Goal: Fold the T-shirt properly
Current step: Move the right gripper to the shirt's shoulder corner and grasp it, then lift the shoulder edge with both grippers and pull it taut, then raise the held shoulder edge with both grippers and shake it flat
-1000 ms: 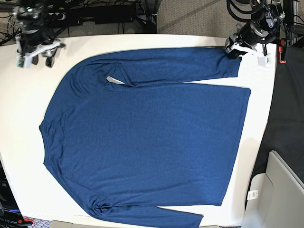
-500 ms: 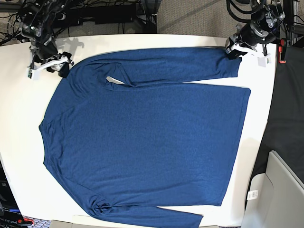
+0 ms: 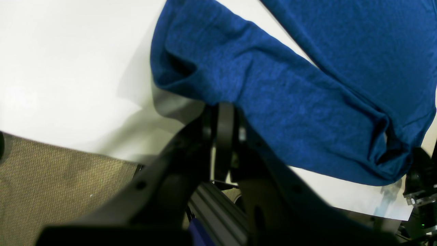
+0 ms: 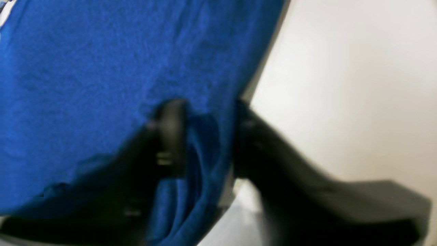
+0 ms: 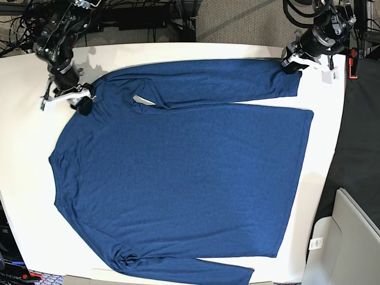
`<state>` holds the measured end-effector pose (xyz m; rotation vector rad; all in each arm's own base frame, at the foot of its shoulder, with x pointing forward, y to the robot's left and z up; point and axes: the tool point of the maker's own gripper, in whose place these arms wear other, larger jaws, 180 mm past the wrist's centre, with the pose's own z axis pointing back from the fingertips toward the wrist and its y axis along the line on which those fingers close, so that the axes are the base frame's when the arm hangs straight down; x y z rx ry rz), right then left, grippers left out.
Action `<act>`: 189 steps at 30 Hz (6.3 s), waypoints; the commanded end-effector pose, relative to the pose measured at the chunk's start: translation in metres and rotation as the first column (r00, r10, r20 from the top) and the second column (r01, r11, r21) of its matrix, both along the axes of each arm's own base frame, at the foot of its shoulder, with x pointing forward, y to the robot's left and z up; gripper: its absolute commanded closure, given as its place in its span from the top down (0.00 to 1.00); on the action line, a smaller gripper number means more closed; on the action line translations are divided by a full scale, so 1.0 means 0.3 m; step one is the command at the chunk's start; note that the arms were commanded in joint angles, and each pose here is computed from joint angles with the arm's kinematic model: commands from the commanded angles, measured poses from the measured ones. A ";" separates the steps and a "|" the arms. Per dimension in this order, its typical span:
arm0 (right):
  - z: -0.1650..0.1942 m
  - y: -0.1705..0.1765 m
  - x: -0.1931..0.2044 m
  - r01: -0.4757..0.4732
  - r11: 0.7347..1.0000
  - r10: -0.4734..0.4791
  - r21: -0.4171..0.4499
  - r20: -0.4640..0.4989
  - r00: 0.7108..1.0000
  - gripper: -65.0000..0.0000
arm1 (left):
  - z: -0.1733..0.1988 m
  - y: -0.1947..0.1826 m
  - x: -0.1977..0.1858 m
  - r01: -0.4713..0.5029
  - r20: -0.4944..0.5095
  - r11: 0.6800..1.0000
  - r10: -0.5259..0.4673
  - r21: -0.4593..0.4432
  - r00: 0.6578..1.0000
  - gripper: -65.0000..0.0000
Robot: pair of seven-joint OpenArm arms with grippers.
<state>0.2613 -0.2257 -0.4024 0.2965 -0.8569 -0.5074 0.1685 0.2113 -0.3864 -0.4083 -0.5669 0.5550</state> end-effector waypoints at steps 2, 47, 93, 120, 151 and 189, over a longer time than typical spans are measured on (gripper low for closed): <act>-0.044 0.007 -0.050 -0.013 1.000 0.013 0.001 -0.083 0.996 0.00 | 0.025 0.007 0.008 0.007 0.021 1.000 -0.007 0.007 1.000 0.00; 0.166 -0.120 0.130 0.050 0.959 -0.114 0.281 0.220 0.969 0.00 | 0.250 0.110 0.437 -0.001 0.308 0.998 -0.016 0.055 0.951 0.00; 0.146 -0.116 0.107 0.057 0.955 -0.121 0.293 0.204 0.971 0.00 | -0.084 0.037 0.334 -0.050 0.010 0.985 0.053 -0.168 0.999 0.24; 0.175 -0.115 -0.024 -0.084 0.987 0.044 0.134 0.275 0.960 0.00 | 0.085 0.073 0.154 0.074 0.067 0.996 -0.078 0.058 0.995 0.00; 0.331 -0.188 0.570 -0.047 0.979 -0.048 0.201 0.440 0.897 0.02 | 0.142 0.084 0.706 -0.029 0.231 0.987 0.066 -0.159 0.971 0.00; 0.258 -0.237 0.204 -0.059 0.986 -0.002 0.156 0.364 0.931 0.34 | -0.039 0.085 0.523 -0.121 0.038 0.940 0.140 -0.318 0.989 0.38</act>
